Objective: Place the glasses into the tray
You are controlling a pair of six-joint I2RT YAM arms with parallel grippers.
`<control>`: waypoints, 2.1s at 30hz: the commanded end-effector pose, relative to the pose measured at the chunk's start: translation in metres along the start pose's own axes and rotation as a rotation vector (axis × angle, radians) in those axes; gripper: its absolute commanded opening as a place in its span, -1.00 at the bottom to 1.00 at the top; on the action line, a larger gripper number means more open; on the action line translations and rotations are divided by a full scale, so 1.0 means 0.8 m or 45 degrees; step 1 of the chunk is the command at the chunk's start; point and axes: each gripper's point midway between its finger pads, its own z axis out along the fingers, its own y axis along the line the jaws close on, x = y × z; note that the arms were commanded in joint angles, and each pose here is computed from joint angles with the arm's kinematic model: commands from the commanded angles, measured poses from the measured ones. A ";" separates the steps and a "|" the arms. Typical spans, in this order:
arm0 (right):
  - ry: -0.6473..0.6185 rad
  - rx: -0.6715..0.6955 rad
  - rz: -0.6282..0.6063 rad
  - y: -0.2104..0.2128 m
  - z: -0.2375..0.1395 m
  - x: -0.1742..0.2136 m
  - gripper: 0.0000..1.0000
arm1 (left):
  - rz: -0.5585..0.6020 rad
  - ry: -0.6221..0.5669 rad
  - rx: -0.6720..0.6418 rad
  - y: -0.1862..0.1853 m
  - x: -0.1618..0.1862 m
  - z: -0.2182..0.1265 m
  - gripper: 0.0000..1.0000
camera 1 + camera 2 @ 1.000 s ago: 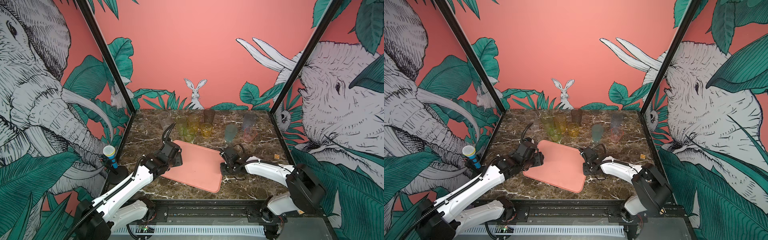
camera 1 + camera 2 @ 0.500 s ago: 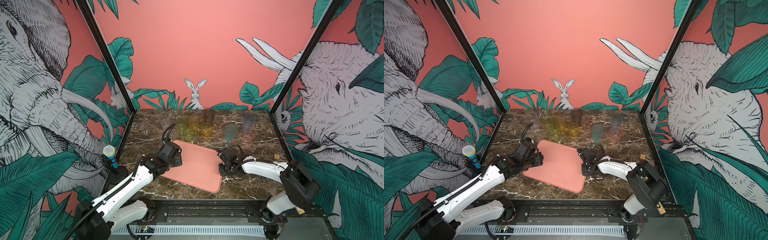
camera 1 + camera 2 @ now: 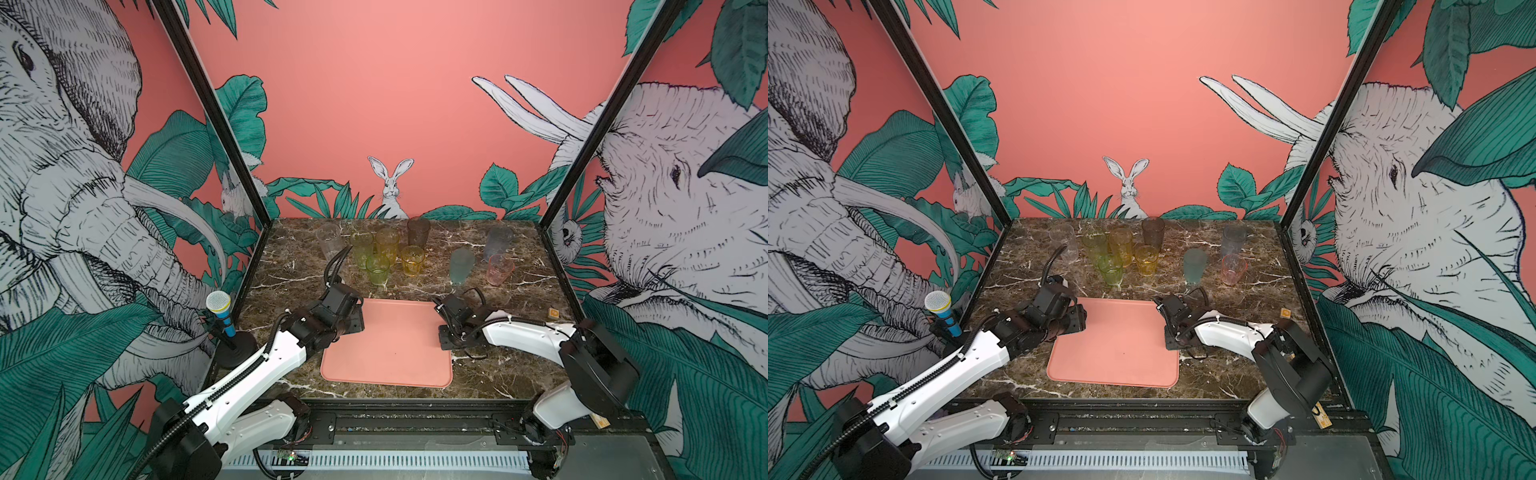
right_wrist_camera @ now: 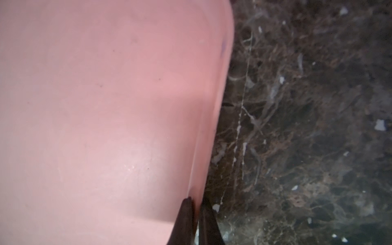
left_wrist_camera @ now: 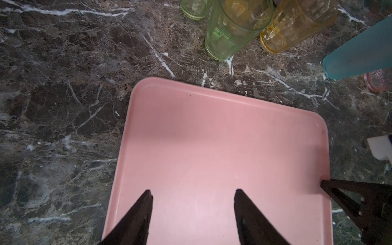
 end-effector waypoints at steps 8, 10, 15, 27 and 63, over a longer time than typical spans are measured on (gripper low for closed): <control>0.027 0.128 -0.027 -0.045 -0.007 -0.009 -0.95 | -0.002 -0.026 -0.014 0.003 -0.009 -0.010 0.26; 0.031 0.136 -0.008 -0.052 -0.005 -0.010 -0.99 | -0.001 -0.023 -0.017 0.003 -0.009 -0.009 0.25; 0.036 0.155 0.081 -0.068 0.000 -0.011 -1.00 | -0.001 -0.014 -0.025 0.005 -0.006 -0.006 0.26; 0.025 0.162 0.137 -0.080 -0.002 -0.020 -1.00 | -0.002 -0.019 -0.036 0.006 -0.008 -0.008 0.26; -0.468 -0.098 0.048 -0.053 -0.119 -0.092 0.13 | 0.072 -0.205 -0.062 -0.023 -0.112 -0.039 0.37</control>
